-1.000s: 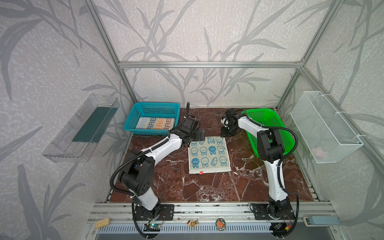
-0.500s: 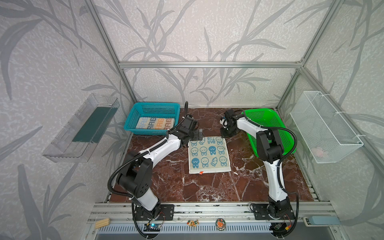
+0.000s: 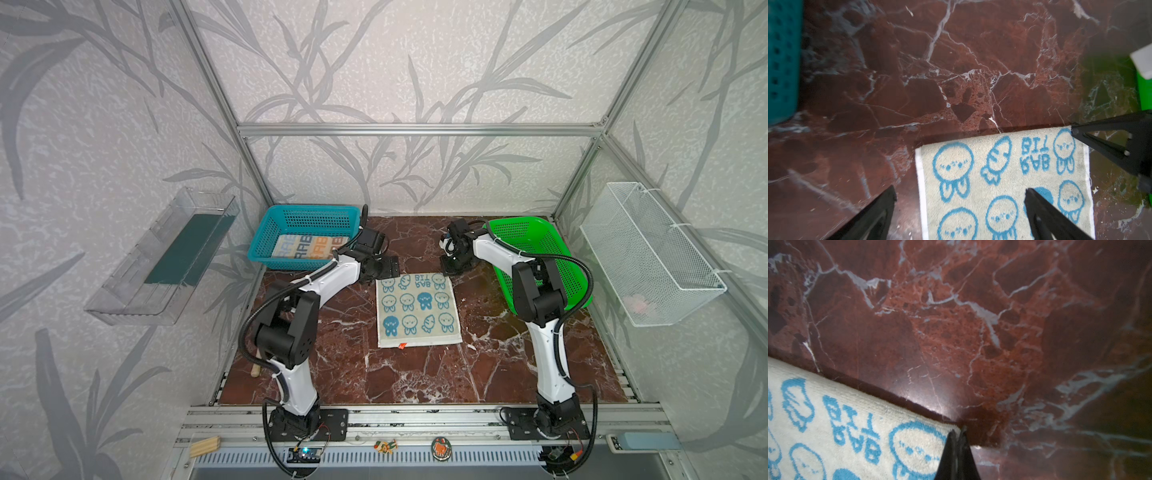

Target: Fold and stack the towels

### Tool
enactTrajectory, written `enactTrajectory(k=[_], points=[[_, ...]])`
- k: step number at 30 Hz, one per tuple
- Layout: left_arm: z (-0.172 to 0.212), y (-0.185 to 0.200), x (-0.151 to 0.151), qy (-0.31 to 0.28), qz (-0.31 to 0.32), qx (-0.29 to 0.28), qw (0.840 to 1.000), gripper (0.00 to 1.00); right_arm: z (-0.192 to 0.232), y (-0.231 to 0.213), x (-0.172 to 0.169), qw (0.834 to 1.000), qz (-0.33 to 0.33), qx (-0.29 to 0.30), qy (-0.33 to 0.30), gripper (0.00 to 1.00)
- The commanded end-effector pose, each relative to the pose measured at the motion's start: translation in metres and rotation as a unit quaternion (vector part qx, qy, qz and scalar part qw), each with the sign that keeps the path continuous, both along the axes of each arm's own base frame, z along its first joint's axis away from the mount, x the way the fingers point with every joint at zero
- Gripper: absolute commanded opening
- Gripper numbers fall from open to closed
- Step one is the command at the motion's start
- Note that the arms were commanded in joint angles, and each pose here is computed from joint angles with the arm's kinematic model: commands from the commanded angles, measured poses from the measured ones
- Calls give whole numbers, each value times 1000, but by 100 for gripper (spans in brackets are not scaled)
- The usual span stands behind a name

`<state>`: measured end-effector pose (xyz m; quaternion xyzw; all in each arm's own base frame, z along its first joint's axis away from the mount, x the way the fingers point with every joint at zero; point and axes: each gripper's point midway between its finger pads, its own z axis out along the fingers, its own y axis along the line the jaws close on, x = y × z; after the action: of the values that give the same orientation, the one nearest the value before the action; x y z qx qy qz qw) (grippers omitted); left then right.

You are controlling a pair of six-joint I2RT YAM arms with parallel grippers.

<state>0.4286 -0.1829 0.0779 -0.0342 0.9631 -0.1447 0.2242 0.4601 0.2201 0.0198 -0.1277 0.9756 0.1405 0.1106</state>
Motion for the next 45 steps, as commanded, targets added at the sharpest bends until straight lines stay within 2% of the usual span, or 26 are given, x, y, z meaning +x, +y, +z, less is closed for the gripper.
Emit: enactTrajectory(k=[1,6,12,17,22,30,34,40,45], points=[[-15,-10,-11,63,-19,-19,998,95,-18,-5,-18,999,6,-19,41,0],[-31,-4,-1,85,-12,-17,996,88,-19,-6,-22,999,7,-17,42,0],[-46,13,7,98,-4,18,995,80,-23,-7,-25,999,8,-15,46,0],[-50,23,7,105,-8,53,993,78,-27,-6,-28,999,9,-11,51,0],[-57,25,7,109,-12,60,992,74,-27,-8,-28,999,8,-9,52,0],[-69,26,10,120,-25,76,989,59,-22,-9,-26,999,6,-5,48,0],[-75,27,5,130,-30,84,987,50,-22,-10,-26,999,6,-5,48,0],[-85,26,-9,145,-38,103,983,44,-22,-10,-26,999,5,-4,49,0],[-93,28,-15,156,-42,116,980,31,-23,-10,-27,999,4,-3,50,0]])
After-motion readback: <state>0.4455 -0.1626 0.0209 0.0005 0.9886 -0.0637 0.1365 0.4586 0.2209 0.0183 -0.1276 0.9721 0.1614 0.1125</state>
